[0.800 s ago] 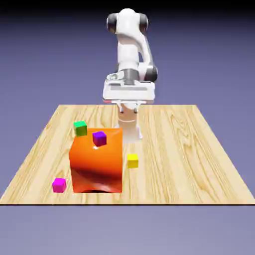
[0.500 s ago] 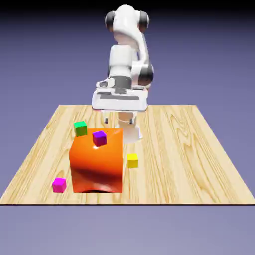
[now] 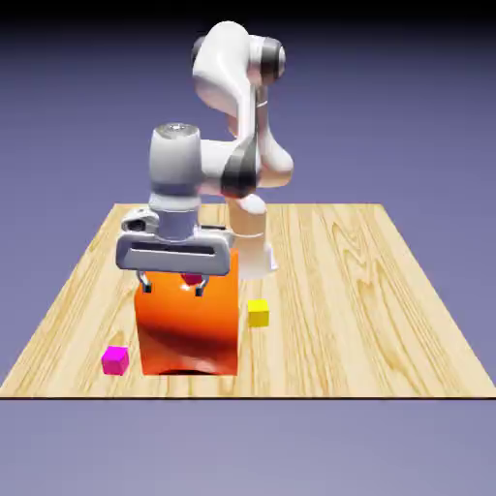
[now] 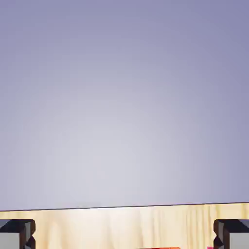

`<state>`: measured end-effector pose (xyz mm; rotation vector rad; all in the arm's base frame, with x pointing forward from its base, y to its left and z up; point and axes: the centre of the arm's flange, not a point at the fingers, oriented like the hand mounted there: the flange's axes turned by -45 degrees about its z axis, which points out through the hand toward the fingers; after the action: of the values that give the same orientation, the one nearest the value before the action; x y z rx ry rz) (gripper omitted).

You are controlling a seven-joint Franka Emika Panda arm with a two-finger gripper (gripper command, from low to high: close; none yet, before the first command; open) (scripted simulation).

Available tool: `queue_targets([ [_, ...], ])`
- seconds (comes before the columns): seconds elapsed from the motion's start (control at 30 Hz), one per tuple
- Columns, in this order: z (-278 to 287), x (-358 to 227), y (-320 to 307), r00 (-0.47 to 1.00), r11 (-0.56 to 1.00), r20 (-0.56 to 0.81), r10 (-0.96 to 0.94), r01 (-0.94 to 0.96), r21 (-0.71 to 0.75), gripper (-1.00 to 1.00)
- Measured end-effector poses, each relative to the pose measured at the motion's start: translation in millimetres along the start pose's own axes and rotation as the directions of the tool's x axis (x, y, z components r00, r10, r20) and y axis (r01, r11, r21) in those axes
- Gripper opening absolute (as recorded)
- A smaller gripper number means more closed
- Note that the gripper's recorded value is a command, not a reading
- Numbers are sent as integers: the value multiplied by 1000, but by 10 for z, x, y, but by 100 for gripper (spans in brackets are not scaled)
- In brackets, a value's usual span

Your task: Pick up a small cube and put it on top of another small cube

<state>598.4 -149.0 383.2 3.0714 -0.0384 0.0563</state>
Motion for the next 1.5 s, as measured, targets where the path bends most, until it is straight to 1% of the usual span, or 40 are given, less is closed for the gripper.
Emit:
queue_targets([
  [0.2, 428, 246, 403, 983, 1000, 184, 14, -14, 0, 0],
  [0.43, 976, 384, 837, 920, 1000, 390, 26, -31, 5, 0],
  [0.67, 1549, 369, 1194, 815, 999, 578, 32, -51, 17, 0],
  [0.93, 2198, 180, 1468, 650, 996, 759, 24, -80, 37, 0],
  [1.2, 2797, -159, 1566, 454, 991, 891, -4, -118, 64, 0],
  [1.5, 3058, -373, 1552, 454, 991, 891, -2, -118, 62, 0],
])
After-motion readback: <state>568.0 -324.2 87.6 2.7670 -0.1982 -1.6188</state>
